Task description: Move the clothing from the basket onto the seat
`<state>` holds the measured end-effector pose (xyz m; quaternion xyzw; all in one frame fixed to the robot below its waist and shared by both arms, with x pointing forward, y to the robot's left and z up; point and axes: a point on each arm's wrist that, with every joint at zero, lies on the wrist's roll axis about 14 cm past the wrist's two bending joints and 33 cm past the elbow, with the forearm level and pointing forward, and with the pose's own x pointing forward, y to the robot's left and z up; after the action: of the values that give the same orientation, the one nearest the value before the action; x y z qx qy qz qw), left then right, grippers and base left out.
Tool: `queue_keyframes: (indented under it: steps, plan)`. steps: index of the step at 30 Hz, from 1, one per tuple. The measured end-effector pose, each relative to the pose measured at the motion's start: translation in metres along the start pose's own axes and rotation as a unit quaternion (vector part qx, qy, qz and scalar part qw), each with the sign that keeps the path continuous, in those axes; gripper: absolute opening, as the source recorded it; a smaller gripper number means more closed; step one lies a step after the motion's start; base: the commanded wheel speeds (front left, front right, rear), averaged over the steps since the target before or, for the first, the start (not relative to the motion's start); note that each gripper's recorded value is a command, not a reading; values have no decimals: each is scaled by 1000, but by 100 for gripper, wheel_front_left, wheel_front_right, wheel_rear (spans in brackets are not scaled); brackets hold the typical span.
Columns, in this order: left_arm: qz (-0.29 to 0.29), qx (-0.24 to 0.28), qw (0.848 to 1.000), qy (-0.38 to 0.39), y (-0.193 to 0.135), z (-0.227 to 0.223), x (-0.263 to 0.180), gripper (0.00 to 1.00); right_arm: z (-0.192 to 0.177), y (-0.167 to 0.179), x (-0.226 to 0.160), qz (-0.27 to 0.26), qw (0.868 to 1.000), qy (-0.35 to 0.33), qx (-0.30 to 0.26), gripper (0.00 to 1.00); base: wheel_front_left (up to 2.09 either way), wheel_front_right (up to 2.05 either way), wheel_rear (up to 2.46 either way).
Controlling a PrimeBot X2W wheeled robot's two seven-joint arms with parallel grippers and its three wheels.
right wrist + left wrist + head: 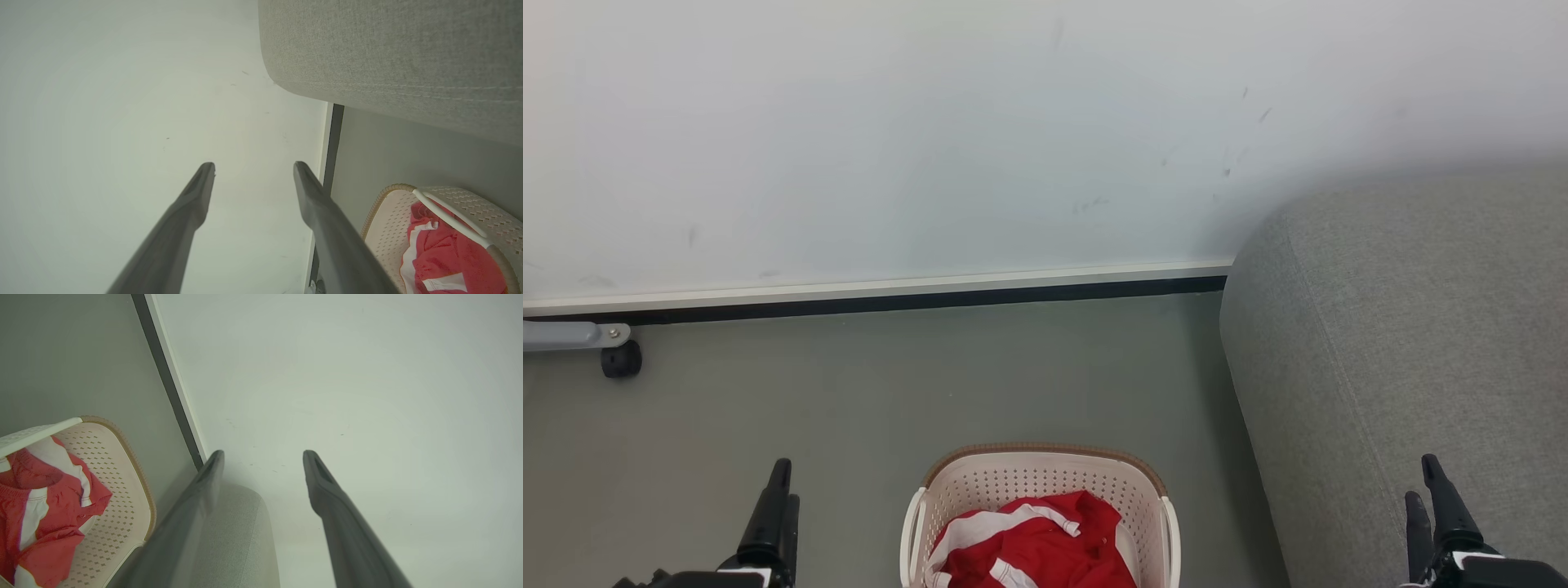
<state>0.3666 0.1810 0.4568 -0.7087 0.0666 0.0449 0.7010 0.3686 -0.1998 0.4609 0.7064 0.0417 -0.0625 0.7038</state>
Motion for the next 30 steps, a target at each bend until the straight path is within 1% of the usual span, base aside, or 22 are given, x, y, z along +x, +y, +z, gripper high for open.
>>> queue_keyframes:
  steps: [3,9,13,20,30]
  plan:
    - [2,8,1000,2,1,-3,0,100,-2,0,0,0,1000,4,-14,100,0,0,0]
    - [13,56,998,16,3,-14,1,100,-4,2,2,-14,996,22,-88,100,0,0,0]
    - [17,87,996,24,4,-20,2,100,-12,6,3,-7,989,37,-140,100,0,0,0]
    - [28,136,990,35,8,-27,2,100,-20,8,3,-2,973,48,-226,100,0,0,0]
    - [29,212,976,39,7,-31,3,100,-26,8,4,0,948,51,-313,100,0,0,0]
